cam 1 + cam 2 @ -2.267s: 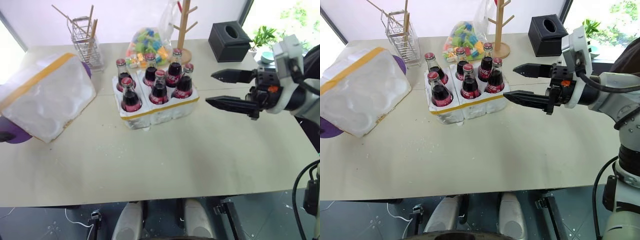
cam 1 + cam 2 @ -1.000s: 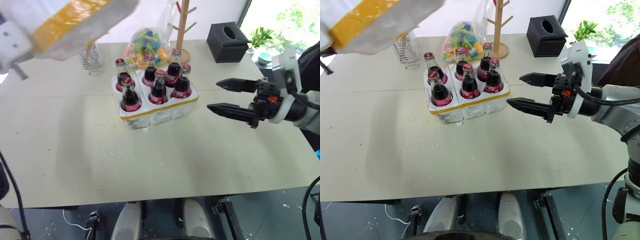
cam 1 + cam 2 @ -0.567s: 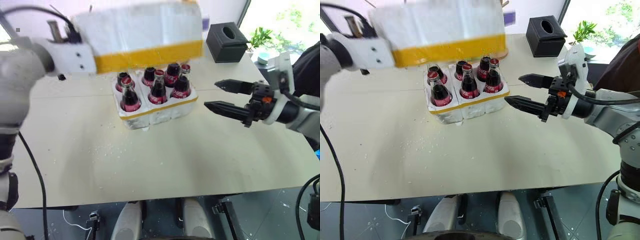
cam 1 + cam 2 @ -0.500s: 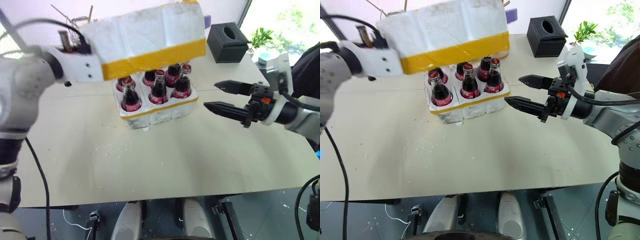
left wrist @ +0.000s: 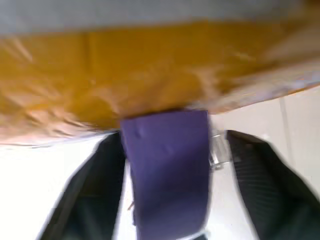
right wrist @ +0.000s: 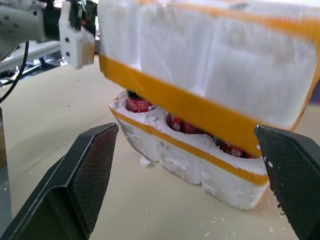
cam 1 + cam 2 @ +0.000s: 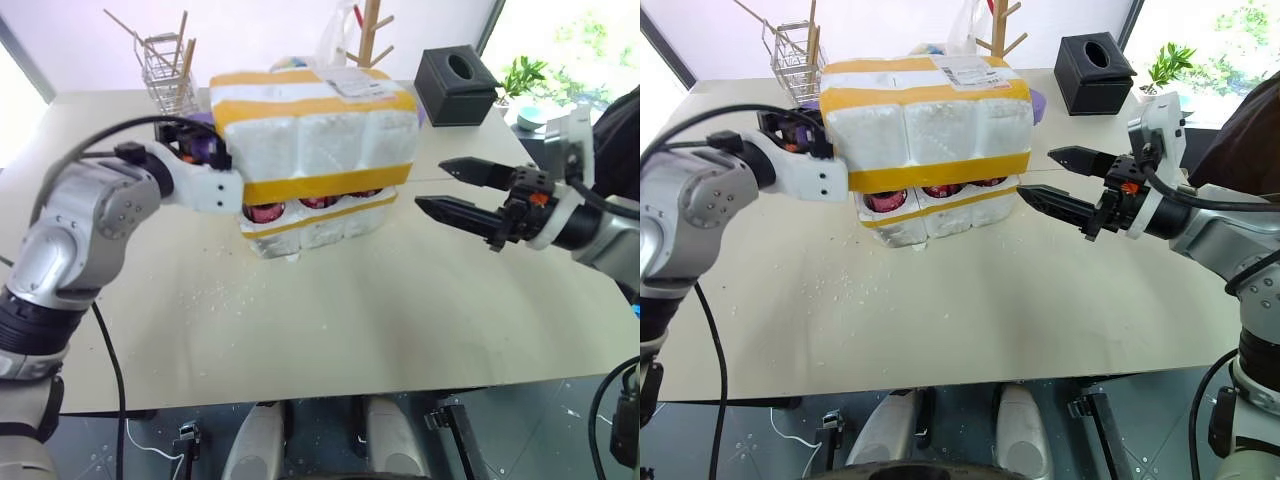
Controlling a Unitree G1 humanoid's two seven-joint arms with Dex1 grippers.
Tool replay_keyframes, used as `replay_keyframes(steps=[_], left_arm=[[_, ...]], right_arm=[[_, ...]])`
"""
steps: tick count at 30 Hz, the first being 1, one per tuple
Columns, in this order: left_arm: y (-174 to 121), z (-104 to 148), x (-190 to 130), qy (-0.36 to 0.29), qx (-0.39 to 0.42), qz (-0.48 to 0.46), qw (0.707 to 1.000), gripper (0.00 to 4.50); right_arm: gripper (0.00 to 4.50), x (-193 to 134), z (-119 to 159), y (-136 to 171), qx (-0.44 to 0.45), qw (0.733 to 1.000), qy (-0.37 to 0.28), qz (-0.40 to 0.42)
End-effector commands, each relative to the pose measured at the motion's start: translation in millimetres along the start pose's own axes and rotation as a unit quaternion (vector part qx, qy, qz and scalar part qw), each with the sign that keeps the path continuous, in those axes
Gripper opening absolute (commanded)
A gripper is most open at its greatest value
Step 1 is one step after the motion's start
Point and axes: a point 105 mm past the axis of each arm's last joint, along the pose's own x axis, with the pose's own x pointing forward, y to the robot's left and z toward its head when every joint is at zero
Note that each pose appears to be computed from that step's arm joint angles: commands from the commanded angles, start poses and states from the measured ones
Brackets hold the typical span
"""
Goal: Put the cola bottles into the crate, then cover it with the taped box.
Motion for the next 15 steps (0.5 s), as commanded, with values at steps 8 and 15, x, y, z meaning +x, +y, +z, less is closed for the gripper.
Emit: replay_keyframes(steps=[8,15], left_arm=[[-2,-14,-50,0.019,-0.096,0.022,0.995,4.15],[-20,-33,-90,-0.061,-0.468,-0.024,0.881,4.15]], right_arm=[[4.5,-18,-3,-8,-0.031,0.999,0.014,-0.02],[4.5,-25,-16,-14,-0.025,0.999,0.044,-0.014]])
